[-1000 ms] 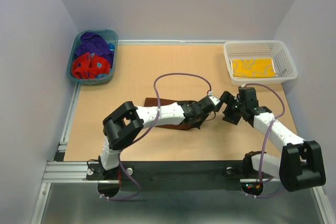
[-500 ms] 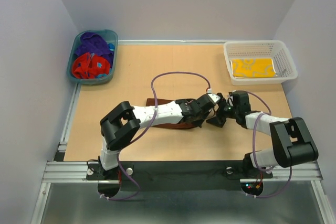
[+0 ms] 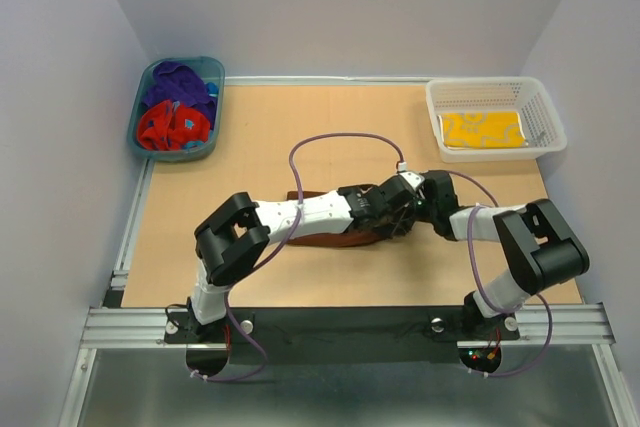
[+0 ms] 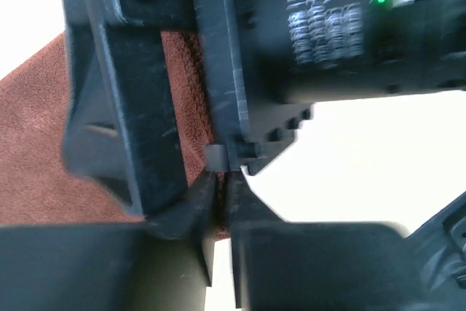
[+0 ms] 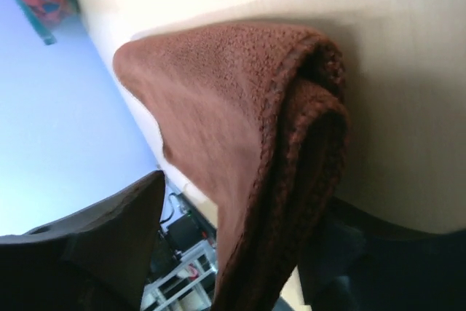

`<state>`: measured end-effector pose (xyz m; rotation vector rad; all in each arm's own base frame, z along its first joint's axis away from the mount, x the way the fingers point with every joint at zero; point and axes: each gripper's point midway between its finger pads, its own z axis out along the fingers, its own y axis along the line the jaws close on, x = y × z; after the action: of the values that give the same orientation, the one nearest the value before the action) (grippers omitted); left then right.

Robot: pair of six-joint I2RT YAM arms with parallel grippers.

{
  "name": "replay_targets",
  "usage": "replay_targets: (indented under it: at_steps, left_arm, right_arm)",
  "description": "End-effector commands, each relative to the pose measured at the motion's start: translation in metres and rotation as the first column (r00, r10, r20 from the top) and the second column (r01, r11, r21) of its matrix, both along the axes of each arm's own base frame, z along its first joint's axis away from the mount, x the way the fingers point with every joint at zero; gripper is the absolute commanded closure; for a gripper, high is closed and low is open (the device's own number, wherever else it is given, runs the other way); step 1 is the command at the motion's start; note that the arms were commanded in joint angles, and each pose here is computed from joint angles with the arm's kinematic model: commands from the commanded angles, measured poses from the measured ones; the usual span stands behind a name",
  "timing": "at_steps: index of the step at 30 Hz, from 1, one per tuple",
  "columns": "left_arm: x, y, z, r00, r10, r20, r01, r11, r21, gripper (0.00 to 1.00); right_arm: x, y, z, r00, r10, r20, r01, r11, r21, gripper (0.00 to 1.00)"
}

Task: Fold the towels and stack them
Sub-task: Neatly place the folded towel into the bin

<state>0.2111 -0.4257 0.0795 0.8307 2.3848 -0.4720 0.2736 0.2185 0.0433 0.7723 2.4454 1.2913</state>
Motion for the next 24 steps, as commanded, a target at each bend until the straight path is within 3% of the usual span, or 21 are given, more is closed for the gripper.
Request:
replay_targets:
  at_steps: [1,4,7,8,13,17,19,21,24]
  left_arm:
    - [0.014,-0.029,0.032,0.999,0.012,0.048,-0.007,0.994,-0.109,0.62]
    - [0.021,-0.032,0.046,0.997,0.026,0.066,-0.016,0.988,-0.151,0.36]
    - [0.032,-0.02,0.063,0.995,0.062,0.074,-0.047,0.981,-0.189,0.22]
    - [0.035,-0.015,0.067,0.995,0.076,0.07,-0.061,0.978,-0.201,0.2]
    - [0.052,0.032,0.11,0.989,0.133,0.066,-0.106,0.944,-0.314,0.15]
    - [0.084,0.106,0.13,0.969,0.229,0.091,-0.186,0.923,-0.336,0.14]
    - [0.096,0.14,0.13,0.958,0.257,0.13,-0.212,0.935,-0.285,0.12]
    - [0.12,0.186,0.132,0.92,0.349,0.176,-0.3,0.919,-0.254,0.11]
    - [0.143,0.244,0.117,0.838,0.49,0.241,-0.455,0.87,-0.187,0.11]
  right_arm:
    - [0.011,-0.008,-0.011,1.0,-0.01,0.024,0.013,0.992,-0.128,0.43]
    - [0.018,-0.015,-0.009,0.999,-0.004,0.051,0.013,0.981,-0.192,0.68]
    - [0.027,-0.025,-0.009,0.996,0.035,0.082,-0.01,0.957,-0.289,0.95]
    - [0.031,-0.03,-0.008,0.995,0.04,0.088,-0.011,0.951,-0.308,0.99]
    - [0.051,-0.055,-0.002,0.987,0.126,0.096,-0.062,0.863,-0.502,1.0]
    - [0.075,-0.081,0.014,0.967,0.234,0.096,-0.106,0.72,-0.686,0.99]
    - [0.102,-0.088,0.041,0.956,0.258,0.139,-0.07,0.662,-0.746,1.0]
    - [0.106,-0.105,0.042,0.951,0.301,0.075,-0.113,0.561,-0.82,0.99]
    - [0.135,-0.112,0.072,0.94,0.33,0.084,-0.093,0.487,-0.868,1.0]
